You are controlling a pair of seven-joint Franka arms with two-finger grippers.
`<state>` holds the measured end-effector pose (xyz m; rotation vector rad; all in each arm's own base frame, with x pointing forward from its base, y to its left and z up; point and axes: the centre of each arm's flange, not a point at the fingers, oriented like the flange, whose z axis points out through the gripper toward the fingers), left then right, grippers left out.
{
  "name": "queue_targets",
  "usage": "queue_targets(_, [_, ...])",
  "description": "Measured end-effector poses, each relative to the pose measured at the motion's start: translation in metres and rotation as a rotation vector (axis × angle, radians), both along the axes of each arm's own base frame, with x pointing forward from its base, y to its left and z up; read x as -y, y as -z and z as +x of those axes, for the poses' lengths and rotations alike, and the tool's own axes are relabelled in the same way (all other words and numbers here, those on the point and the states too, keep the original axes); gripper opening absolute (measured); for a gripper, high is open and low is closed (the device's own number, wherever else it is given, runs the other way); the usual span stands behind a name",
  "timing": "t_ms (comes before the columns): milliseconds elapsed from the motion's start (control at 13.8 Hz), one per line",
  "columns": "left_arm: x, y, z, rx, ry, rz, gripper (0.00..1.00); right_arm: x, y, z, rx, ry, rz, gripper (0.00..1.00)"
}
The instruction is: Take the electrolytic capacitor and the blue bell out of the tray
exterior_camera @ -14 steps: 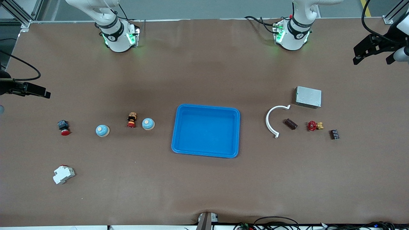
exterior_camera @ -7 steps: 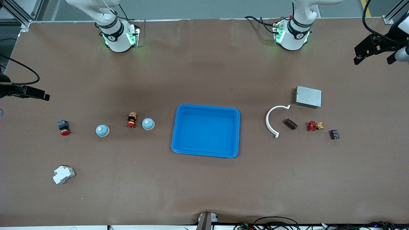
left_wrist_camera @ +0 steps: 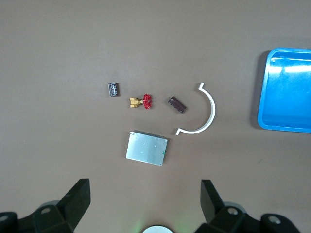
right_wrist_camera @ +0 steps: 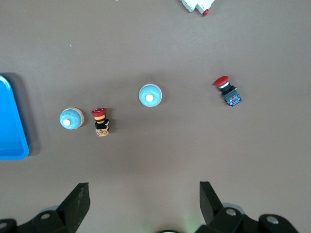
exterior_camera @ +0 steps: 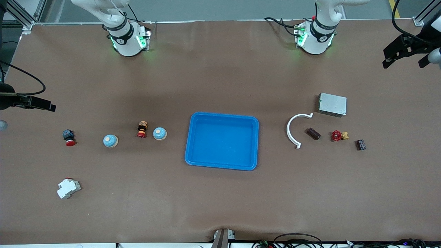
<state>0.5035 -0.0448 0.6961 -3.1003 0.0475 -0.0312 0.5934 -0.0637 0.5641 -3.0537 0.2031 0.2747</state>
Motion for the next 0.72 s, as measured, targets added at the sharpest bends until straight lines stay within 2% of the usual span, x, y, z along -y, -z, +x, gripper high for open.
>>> queue_targets(724, [-0.013, -0.001, 0.001, 0.001, -0.024, 0.0, 1.0, -0.001, -0.001, 0.002, 0.014, -0.001, -0.002, 1.0])
